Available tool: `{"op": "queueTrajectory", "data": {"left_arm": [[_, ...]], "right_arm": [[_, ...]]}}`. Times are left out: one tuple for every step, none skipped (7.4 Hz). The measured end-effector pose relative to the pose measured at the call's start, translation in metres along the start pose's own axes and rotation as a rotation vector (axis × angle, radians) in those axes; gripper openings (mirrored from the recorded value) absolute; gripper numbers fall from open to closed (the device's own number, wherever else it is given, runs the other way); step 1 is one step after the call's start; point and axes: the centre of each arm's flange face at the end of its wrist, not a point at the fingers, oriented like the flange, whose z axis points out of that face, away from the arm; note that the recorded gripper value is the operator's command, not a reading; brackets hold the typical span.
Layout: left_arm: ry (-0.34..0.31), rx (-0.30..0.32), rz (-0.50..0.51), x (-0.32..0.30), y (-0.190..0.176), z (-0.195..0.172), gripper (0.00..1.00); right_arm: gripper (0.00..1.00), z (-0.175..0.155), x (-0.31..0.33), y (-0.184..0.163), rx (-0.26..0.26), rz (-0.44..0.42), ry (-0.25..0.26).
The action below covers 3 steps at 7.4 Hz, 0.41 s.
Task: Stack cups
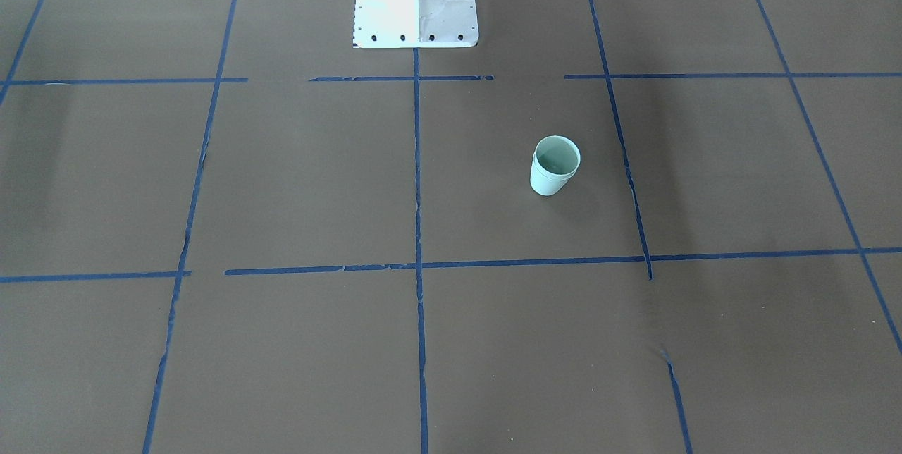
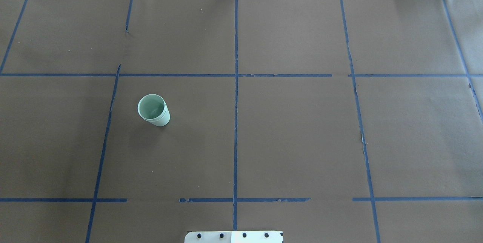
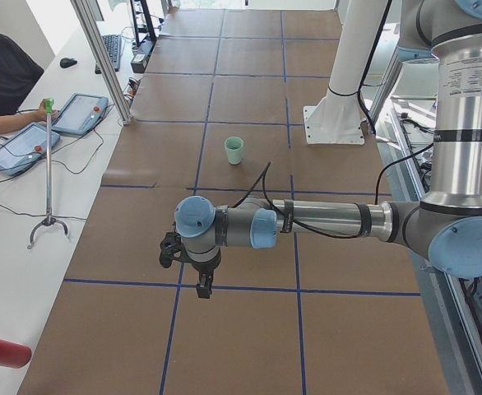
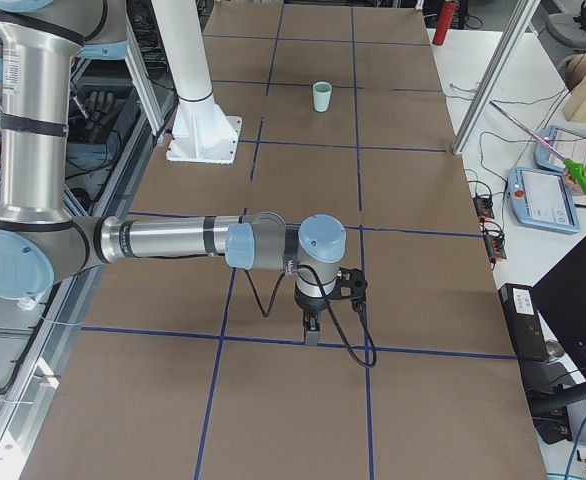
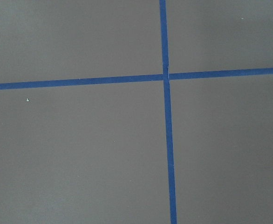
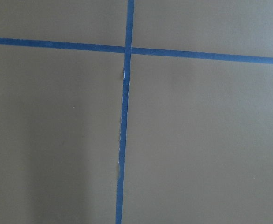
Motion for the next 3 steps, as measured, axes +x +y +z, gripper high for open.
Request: {"op": "queueTrajectory", "data": {"left_arm": [[0.0, 0.001, 0.0, 0.0002, -0.0003, -0.0002, 1.0], [0.0, 0.001, 0.001, 0.0003, -0.0004, -0.0004, 1.0], [-0.001, 0.002, 0.001, 0.0003, -0.0005, -0.0008, 1.0]], "right_arm": [[1.0, 0.0, 0.0, 0.0, 0.0, 0.0, 0.0], [1.0, -0.0001, 0.0, -0.0001, 0.001, -0.001, 0.0], [1.0, 0.0, 0.0, 0.0, 0.0, 0.0, 0.0]]}}
